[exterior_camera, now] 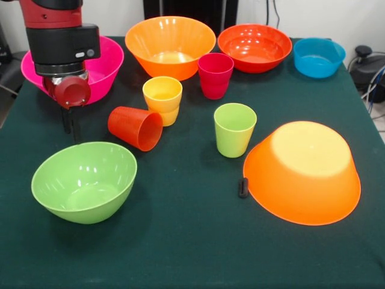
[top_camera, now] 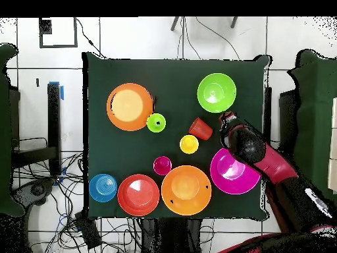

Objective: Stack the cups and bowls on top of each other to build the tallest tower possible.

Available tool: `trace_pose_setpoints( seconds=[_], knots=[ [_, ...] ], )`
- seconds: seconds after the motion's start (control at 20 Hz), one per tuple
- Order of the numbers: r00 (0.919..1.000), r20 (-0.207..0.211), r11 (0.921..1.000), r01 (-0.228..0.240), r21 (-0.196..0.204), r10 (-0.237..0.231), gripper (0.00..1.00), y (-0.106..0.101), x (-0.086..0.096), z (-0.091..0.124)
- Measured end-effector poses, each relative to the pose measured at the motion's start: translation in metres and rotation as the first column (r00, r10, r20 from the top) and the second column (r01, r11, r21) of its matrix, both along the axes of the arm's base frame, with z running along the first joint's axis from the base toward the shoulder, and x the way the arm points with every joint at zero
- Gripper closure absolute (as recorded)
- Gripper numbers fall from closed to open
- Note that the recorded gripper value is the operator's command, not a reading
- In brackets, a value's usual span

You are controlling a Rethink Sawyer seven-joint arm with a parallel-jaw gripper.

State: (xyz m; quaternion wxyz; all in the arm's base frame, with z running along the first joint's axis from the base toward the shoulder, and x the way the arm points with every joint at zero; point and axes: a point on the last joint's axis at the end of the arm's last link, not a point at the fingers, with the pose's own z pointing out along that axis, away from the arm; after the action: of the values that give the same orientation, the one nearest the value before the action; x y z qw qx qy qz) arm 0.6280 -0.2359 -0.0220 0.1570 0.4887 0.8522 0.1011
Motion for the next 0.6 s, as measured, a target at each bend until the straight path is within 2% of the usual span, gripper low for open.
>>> trace_pose_setpoints(
  seconds=[0.6],
  knots=[
    [0.9995,0.009,0.9995,0.030,0.006,-0.030,0.00,-0.0042,0.0068,0.0082]
  ],
)
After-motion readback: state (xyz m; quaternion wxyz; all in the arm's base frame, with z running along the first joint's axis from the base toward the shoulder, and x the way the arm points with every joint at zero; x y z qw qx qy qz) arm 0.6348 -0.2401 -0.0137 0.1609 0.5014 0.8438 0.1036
